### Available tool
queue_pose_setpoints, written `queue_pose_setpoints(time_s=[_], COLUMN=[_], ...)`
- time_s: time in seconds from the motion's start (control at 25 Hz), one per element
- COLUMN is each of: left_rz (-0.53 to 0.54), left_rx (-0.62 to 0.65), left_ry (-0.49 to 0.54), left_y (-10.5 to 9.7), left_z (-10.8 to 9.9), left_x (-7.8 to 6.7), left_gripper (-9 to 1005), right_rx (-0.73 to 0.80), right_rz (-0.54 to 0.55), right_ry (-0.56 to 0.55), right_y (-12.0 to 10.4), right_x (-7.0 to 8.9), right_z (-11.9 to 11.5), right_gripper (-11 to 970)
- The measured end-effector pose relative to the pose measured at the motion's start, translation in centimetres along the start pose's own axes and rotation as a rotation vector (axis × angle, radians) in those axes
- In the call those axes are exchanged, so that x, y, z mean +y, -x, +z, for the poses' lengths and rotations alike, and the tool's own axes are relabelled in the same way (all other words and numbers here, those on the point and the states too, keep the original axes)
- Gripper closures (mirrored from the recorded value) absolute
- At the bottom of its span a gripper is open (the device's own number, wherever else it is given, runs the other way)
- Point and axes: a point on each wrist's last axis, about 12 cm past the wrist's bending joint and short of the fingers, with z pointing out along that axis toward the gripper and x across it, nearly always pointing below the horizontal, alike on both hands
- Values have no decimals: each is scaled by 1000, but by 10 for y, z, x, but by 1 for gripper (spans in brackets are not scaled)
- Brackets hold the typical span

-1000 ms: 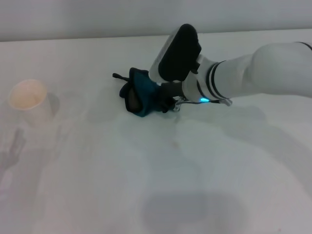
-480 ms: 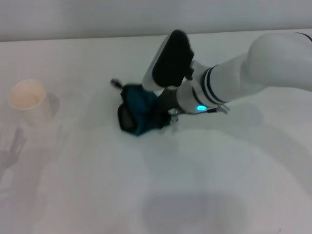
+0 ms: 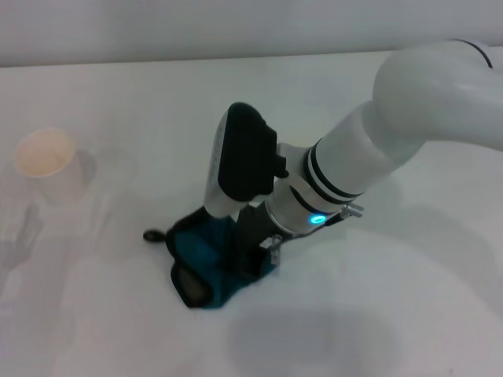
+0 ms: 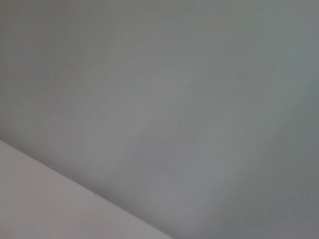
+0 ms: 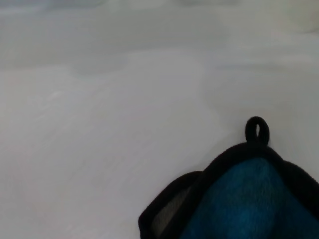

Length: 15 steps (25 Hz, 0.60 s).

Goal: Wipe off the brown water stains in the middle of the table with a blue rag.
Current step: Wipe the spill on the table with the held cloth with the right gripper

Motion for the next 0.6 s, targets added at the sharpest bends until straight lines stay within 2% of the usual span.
queue_pose_setpoints(time_s=[0.2,0.6], left_rz=[0,1], left_rx=[2,5], left_ry=[0,-3], left_y=[0,0], left_z=[1,1], left_x=[0,0], left_gripper=[114,114], right_rx=[29,-16], right_rz=[-20,147], right_ry=[29,-183], right_y=[-6,-34], right_x=[-1,-50], right_z=[-3,-18], right_gripper=[906,906])
